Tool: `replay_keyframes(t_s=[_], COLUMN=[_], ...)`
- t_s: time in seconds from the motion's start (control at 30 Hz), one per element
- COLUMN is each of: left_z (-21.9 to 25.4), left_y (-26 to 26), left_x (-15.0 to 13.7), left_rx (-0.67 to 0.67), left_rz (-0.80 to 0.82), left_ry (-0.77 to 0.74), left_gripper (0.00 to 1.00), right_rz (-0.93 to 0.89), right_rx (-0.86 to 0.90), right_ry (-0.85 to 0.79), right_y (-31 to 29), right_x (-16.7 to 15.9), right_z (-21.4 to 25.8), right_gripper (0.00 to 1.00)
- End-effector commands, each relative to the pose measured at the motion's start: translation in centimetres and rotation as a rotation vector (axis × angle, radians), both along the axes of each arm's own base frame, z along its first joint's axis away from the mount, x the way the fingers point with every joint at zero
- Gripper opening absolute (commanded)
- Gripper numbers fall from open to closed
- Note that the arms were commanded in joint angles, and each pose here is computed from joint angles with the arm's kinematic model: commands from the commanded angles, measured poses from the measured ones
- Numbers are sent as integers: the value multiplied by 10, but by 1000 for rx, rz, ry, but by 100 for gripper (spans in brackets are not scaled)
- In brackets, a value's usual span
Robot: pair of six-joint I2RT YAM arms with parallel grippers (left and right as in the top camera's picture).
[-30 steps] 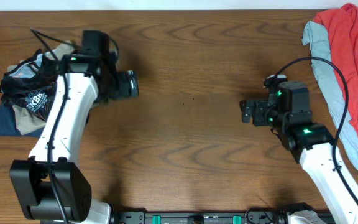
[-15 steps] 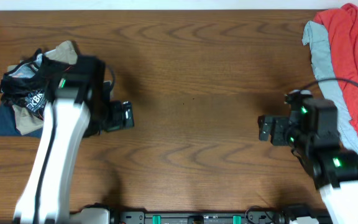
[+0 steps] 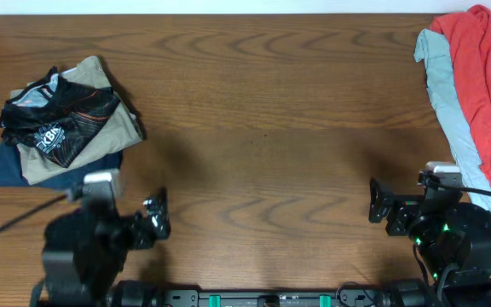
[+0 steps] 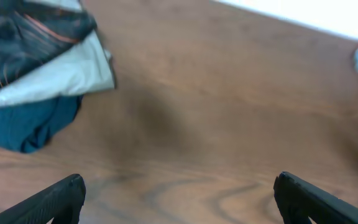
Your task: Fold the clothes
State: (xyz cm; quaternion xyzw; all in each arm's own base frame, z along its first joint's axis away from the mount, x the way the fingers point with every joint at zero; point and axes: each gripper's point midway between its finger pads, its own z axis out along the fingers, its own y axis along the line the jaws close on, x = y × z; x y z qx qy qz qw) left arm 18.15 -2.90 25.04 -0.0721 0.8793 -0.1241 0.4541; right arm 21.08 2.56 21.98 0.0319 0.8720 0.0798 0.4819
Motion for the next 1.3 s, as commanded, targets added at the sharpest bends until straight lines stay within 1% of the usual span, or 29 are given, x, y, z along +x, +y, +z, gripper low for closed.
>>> replay_keyframes(t_s=[0.0,0.1,0.5,0.63,0.73,0.93,1.03,1.17,1.27], left_z=[9,14,14,14,14,14,14,14,14], left_y=[2,2,2,2,2,2,2,2,2], left_x=[-9,-14,-14,-14,-14,-14,-14,-14,-14], left_rx=[-20,-22,-22,-22,-22,-22,-22,-22,-22], left_rz=[18,18,18,18,18,18,18,18,18], left_ry=[-63,-95,-93,-93,-93,-93,-93,-93,-93], left_gripper=[98,98,98,98,98,98,98,98,98], right_rz=[-7,-7,-6,-3,0,0,-1,15,39], right_rx=[-21,-26,-44,-45,-45,-40,-33,-62,-118], right_ry=[37,83,243,256,274,231,163,-85,-273], right_y=[-3,-4,-7,-7,-7,-7,-7,-6,-5], right_x=[-4,-11,-37,-41,-51,-53,-49,-22,-7], right_z=[-11,-20,-50,-53,-57,-67,-73,-58,-43], right_gripper=[99,99,99,99,99,99,99,99,99])
